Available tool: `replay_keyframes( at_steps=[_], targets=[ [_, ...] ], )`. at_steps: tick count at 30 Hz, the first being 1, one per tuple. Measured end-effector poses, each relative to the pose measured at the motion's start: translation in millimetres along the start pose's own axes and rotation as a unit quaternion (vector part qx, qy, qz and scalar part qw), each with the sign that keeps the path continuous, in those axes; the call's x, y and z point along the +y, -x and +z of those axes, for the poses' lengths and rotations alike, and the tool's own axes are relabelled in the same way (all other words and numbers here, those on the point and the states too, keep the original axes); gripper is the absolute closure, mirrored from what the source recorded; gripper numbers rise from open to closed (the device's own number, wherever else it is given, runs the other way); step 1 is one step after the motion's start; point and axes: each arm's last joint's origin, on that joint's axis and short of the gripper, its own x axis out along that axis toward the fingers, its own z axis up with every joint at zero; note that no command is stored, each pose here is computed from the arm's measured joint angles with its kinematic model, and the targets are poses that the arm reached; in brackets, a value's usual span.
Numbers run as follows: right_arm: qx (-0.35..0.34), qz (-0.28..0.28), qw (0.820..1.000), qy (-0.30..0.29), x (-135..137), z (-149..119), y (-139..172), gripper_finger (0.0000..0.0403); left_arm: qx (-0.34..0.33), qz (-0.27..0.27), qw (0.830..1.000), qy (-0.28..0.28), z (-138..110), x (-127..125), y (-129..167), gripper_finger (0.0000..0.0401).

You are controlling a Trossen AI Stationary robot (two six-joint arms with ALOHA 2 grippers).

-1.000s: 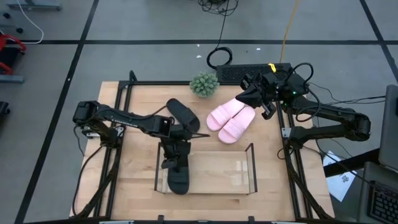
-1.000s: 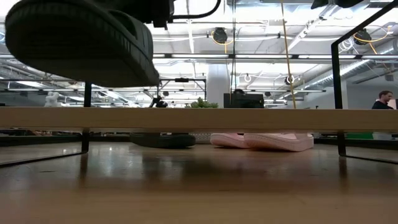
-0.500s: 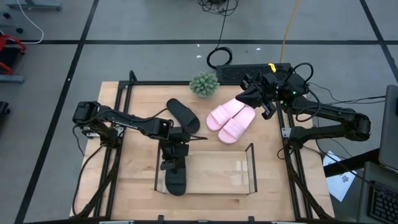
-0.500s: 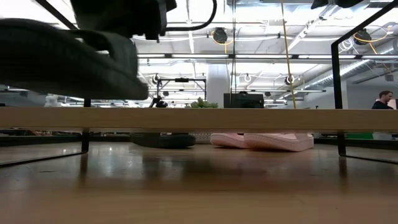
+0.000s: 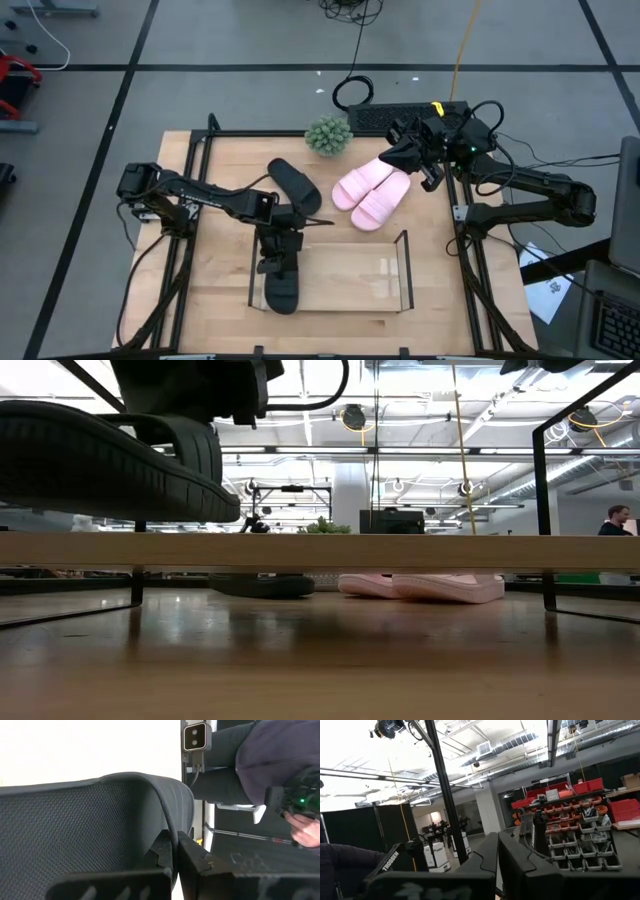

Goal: Pick and place slides into the shelf
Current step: Put the left black slipper on the shelf

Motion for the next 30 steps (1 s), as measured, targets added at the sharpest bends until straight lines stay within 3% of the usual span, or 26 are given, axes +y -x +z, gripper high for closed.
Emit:
replay_keyframes(
  at_steps=[30],
  targets=[
    [-0.001,0.001,1.000,-0.015,0.2,0.3,0.0,0.0399,0.005,0.035,0.999,0.009,-3.5,-4.4,-7.5,0.0394]
  ],
)
